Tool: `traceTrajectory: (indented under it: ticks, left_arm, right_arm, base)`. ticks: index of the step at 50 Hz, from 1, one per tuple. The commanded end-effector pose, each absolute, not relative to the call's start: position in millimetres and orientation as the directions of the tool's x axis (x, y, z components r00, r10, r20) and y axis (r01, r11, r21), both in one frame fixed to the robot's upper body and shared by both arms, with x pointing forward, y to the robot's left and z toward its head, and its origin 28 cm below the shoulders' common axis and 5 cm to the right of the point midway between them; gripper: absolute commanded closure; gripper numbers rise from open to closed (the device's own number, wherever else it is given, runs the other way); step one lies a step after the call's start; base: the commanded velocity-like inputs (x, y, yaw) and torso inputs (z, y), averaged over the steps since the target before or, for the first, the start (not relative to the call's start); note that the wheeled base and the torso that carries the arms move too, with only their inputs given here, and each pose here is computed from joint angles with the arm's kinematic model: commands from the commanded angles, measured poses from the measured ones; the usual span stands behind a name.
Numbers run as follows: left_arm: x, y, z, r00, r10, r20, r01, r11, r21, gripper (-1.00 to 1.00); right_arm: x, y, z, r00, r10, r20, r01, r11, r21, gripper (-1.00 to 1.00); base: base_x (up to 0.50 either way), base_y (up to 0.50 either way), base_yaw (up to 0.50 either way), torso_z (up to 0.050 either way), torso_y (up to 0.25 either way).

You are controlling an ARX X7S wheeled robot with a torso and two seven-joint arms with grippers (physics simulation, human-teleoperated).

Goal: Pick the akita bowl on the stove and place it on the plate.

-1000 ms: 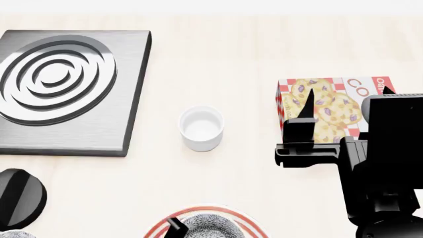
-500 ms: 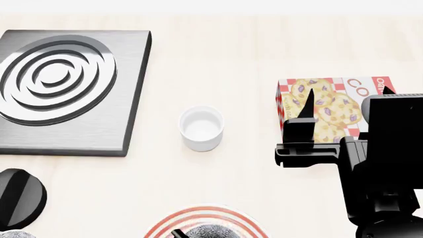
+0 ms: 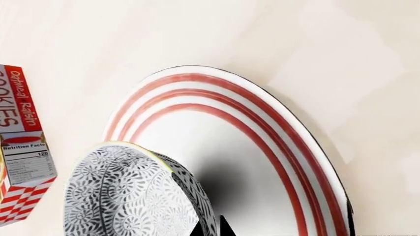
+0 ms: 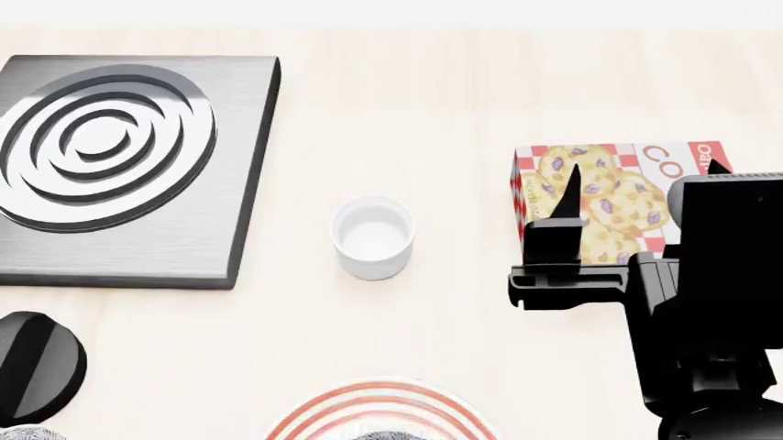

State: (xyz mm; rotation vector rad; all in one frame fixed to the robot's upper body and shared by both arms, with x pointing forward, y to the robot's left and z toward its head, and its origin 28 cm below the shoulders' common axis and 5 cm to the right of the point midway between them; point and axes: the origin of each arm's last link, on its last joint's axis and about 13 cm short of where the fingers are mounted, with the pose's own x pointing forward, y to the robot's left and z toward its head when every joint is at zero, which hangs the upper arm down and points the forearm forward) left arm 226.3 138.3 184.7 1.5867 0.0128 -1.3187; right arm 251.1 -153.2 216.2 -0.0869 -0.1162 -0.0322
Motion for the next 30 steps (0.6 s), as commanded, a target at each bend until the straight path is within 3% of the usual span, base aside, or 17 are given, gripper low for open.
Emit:
traceTrajectory:
  ticks: [1, 2, 30]
  left_arm:
    - [225.1, 137.4, 183.4, 0.414, -0.558, -0.719, 0.555, -0.471, 0.685, 1.00]
    - [225.4, 137.3, 182.8, 0.414, -0.559, -0.718, 0.552, -0.473, 0.686, -1.00]
    - [218.2, 135.2, 187.3, 0.415, -0.572, -0.708, 0.544, -0.468, 0.697, -1.00]
  right_arm:
    - [250.9, -153.0, 216.3, 0.993, -0.026, 0.116, 0.036, 0.996, -0.086, -1.00]
    - [251.1, -153.0, 216.2, 0.993, -0.026, 0.116, 0.036, 0.996, -0.086, -1.00]
    - [250.5, -152.8, 216.8, 0.993, -0.027, 0.115, 0.037, 0.996, -0.086, -1.00]
  base:
    - [0.00, 0.00, 0.00, 0.000, 0.000]
    - [0.00, 0.00, 0.00, 0.000, 0.000]
    - [0.00, 0.00, 0.00, 0.000, 0.000]
